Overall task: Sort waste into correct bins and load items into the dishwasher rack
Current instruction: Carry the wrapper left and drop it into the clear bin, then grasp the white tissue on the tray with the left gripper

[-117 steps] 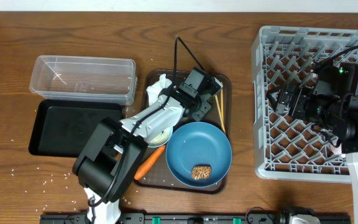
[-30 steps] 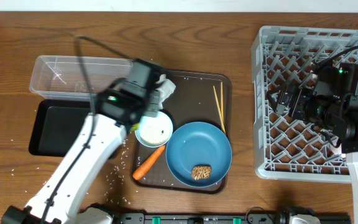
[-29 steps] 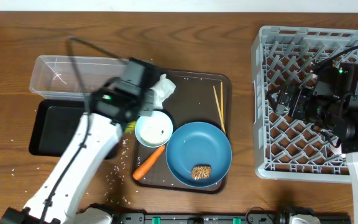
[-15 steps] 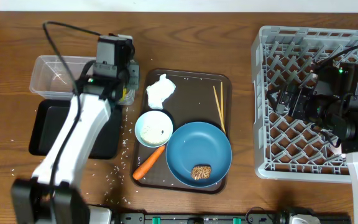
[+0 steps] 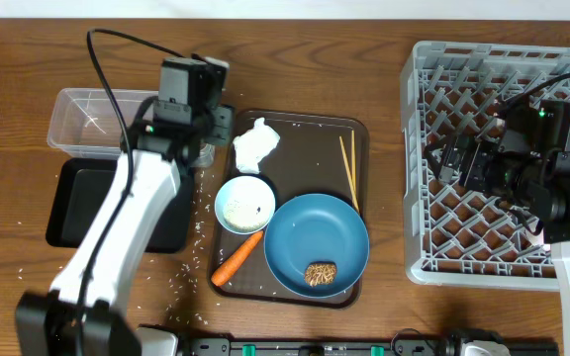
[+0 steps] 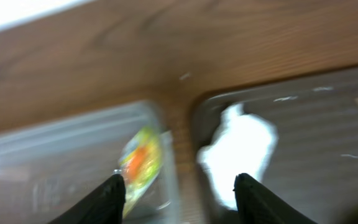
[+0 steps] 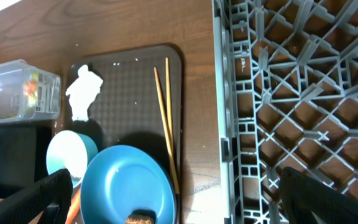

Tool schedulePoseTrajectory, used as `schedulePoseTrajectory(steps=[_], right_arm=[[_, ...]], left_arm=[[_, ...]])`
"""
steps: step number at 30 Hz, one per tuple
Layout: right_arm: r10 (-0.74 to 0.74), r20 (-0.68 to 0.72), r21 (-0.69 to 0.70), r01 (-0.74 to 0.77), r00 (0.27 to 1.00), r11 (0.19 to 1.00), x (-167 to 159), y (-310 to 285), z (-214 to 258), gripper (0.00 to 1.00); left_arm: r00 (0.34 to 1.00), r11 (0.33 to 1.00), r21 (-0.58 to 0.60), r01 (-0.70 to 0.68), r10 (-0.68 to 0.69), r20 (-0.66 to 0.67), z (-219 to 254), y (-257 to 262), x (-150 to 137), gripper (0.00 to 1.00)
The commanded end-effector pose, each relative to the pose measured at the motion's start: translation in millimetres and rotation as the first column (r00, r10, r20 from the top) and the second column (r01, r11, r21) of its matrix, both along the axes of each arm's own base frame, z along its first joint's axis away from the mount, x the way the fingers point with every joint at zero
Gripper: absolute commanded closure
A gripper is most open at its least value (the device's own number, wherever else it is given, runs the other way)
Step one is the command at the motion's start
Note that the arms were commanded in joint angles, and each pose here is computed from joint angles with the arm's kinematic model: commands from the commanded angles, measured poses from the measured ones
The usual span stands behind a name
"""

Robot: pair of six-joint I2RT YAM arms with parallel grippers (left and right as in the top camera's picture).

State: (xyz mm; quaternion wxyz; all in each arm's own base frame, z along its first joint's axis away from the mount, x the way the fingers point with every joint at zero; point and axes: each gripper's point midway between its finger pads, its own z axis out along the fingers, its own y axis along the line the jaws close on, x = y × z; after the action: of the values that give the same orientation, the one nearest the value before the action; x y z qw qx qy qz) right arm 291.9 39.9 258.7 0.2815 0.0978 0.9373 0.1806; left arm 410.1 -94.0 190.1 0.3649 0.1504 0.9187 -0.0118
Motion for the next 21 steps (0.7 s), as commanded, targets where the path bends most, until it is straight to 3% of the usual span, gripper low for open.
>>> schedulePoseTrajectory(steps=[1, 5, 13, 21], right_arm=[[0.01, 0.014, -0.003, -0.01, 1.0, 1.0, 2.9, 3.0, 2.2, 0.01], [0.01, 0.027, -0.003, -0.01, 1.0, 1.0, 5.5, 3.0, 4.1, 0.01], [0.009, 0.027, -0.003, -0.009, 1.0, 1.0, 5.5, 3.0, 4.1, 0.01], [0.009, 0.031, -0.003, -0.009, 0.999, 1.0, 6.2, 2.9, 4.6, 0.01]], left_arm=[[0.991, 0.991, -0.013, 0.132, -0.132, -0.019, -0.9, -38.5, -15.1, 0.41], [0.979, 0.983, 0.013, 0.185, -0.183, -0.093, -39.9, -61.6, -21.7, 0.41], [0.974, 0.98, 0.069, 0.186, -0.174, -0.145, -116.0, -73.0, 10.8, 0.41], [0.957, 0.977, 0.089, 0.194, -0.168, -0.237, -173.1, -73.2, 11.4, 0.41]])
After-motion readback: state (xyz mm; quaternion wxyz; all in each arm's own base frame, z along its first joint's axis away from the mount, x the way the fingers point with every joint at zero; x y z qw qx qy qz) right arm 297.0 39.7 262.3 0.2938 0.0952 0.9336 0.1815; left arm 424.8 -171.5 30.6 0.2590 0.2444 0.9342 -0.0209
